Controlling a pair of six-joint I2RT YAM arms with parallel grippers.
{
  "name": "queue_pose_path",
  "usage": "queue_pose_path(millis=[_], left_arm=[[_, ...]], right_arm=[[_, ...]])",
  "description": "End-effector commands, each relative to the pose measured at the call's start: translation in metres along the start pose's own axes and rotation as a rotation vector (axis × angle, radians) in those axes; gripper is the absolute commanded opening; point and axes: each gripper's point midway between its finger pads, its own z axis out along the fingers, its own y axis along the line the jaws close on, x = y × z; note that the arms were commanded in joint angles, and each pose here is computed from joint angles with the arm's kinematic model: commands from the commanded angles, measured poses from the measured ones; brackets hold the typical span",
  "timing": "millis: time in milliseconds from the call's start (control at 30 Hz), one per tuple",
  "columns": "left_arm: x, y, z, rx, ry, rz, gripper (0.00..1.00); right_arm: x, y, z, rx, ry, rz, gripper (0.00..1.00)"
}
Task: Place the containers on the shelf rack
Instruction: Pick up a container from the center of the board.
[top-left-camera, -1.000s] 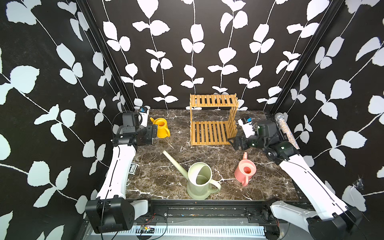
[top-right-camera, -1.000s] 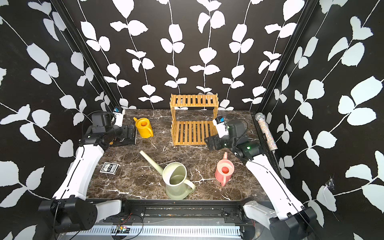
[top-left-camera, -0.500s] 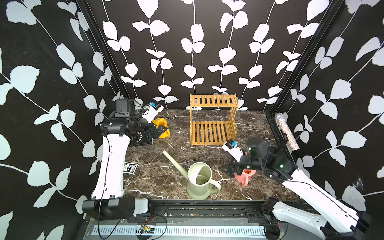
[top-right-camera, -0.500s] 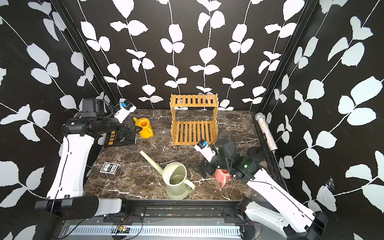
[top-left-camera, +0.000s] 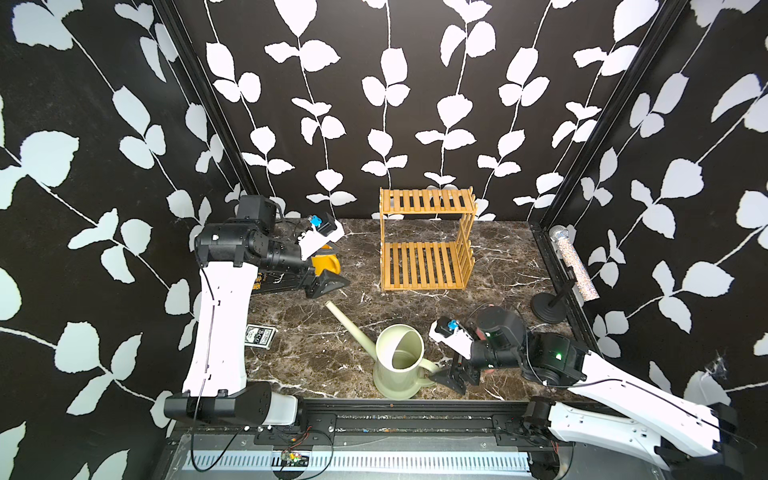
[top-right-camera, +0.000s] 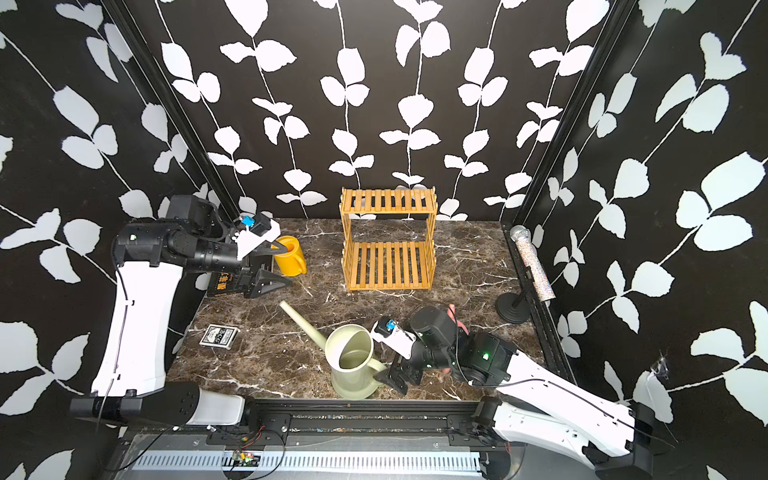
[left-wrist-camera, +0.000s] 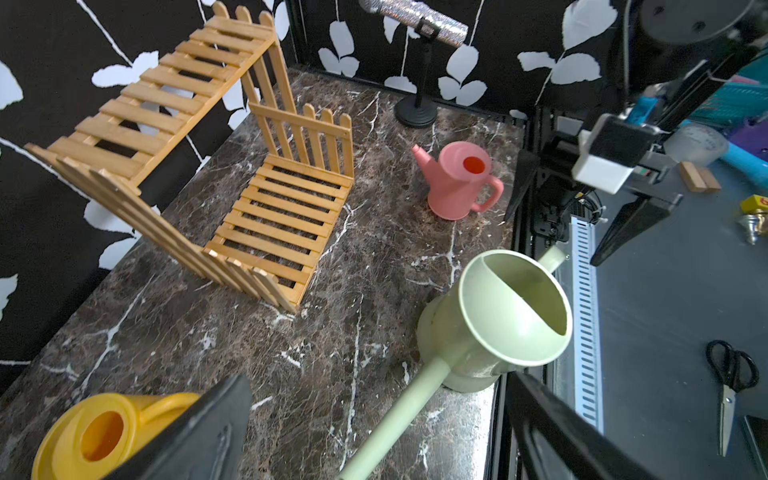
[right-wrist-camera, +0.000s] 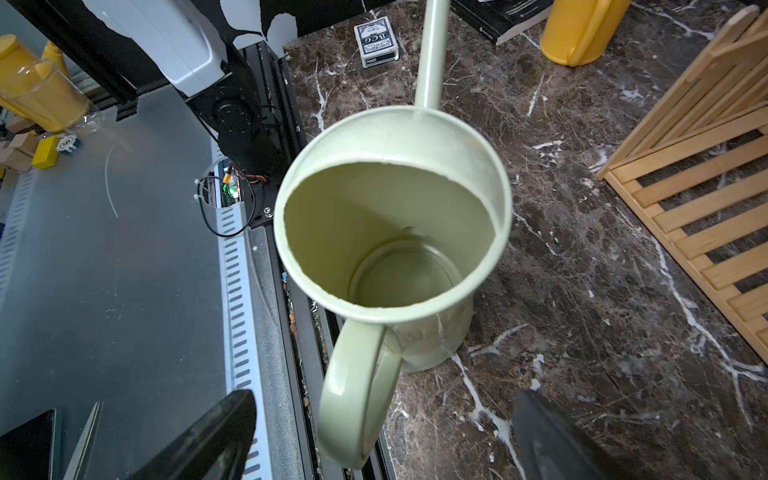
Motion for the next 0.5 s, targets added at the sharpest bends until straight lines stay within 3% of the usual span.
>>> queue_pose_path(millis=[0,467], left_arm=[[-0.011,-0.029,-0.006,0.085,-0.053,0.022,0.98],[-0.007,-0.028,-0.004,0.081,-0.031,0.032,0.98]], right_arm=[[-0.007,-0.003,0.006,0.036,-0.011,-0.013,0.96],[-0.005,-0.015,0.024,0.108,0.063,-0.010,0.80]])
